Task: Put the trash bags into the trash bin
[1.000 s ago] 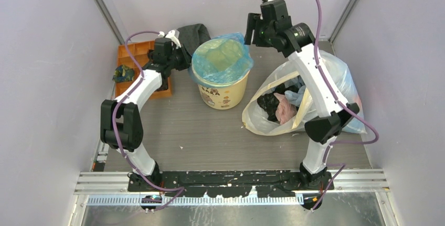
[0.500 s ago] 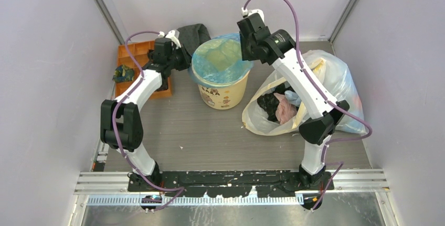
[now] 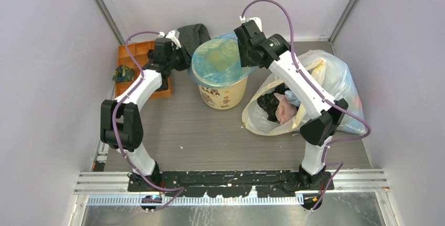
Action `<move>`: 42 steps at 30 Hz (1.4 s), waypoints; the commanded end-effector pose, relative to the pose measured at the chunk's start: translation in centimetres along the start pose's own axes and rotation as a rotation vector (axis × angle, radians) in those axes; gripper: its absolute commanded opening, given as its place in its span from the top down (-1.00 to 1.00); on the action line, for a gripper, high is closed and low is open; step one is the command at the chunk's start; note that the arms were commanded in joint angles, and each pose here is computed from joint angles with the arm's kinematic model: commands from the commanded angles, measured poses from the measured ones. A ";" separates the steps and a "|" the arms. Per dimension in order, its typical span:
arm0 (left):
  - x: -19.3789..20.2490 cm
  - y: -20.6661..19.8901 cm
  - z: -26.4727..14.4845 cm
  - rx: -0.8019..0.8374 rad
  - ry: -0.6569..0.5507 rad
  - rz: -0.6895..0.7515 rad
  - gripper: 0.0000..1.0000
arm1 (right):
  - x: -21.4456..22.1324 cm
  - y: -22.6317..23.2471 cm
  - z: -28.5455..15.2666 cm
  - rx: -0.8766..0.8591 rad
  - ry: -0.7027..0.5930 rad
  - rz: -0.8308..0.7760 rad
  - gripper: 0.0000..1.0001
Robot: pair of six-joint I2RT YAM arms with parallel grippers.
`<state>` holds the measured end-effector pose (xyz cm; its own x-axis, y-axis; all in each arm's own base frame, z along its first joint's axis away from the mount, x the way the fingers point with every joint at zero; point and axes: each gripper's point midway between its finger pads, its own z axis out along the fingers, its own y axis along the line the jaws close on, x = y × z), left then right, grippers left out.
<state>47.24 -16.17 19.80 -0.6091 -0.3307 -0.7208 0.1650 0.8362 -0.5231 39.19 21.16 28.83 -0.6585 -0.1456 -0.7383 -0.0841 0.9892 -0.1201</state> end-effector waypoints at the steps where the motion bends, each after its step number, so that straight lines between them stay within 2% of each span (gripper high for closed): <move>1: -2.7 -1.5 -0.8 0.031 -0.065 0.024 0.74 | -2.4 -0.7 -3.6 -0.043 -0.112 0.083 0.04; 12: -2.6 -1.3 -0.7 0.025 -0.061 0.021 0.74 | -1.9 -1.6 -3.1 0.018 -0.119 0.104 0.79; 16: -2.6 -1.3 -0.7 0.025 -0.061 0.021 0.74 | -1.9 -2.0 -3.0 0.034 -0.122 0.115 0.91; 24: -2.4 -1.2 -0.6 0.024 -0.058 0.019 0.74 | -0.1 -3.9 -1.1 0.114 -0.086 0.131 0.98; 42: -1.7 -0.7 -0.4 0.014 -0.046 0.009 0.74 | 2.4 -4.2 4.0 0.059 -0.043 0.284 0.98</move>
<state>47.19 -16.14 19.73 -0.6116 -0.3308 -0.7186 0.1622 0.8366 -0.5232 40.59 16.64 22.77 -0.6787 0.0395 -0.7333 0.1194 0.9912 -0.0571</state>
